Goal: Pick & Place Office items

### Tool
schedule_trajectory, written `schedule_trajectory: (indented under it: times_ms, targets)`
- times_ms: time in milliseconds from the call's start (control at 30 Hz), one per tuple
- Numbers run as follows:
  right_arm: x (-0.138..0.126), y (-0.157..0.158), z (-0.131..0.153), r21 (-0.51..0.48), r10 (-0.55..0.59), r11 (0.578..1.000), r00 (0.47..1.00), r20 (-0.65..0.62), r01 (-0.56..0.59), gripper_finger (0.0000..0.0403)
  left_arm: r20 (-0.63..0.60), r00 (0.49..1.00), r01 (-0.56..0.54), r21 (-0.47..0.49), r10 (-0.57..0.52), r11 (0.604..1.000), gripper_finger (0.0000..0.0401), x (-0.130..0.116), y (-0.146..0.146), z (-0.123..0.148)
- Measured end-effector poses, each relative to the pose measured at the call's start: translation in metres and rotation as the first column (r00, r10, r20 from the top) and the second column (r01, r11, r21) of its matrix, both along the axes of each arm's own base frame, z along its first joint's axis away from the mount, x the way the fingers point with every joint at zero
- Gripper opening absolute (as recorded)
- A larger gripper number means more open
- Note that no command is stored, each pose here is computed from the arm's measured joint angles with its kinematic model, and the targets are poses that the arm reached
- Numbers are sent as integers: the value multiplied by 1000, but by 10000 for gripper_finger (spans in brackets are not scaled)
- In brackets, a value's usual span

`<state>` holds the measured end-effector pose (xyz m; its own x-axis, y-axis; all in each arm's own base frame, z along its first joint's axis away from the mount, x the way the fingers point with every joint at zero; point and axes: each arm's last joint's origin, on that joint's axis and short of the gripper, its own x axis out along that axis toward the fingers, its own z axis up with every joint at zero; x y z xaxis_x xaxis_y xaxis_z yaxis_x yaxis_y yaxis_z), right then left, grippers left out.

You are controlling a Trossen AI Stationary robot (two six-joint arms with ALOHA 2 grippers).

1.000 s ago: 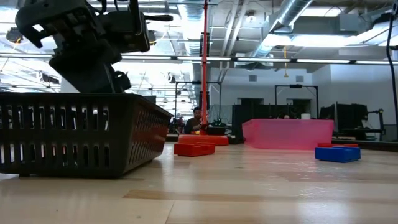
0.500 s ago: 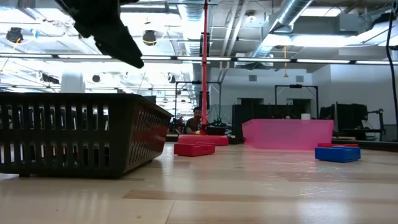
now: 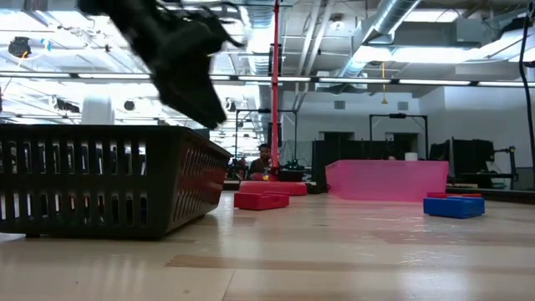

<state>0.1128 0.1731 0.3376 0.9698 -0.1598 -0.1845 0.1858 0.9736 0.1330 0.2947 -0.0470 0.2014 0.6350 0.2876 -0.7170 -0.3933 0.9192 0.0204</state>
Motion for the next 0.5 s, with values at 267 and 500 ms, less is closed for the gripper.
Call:
schedule_trajectory:
  times_ms: [267, 500]
  targets:
    - [-1, 1, 0, -1, 11, 1000, 1000, -2, -11, 223, -61, 997, 48, 121, -40, 992, 264, 57, -8, 14]
    - [-9, 5, 0, -22, 56, 998, 998, -4, -57, 223, -68, 997, -29, 17, 30, 999, 307, 89, -11, 6]
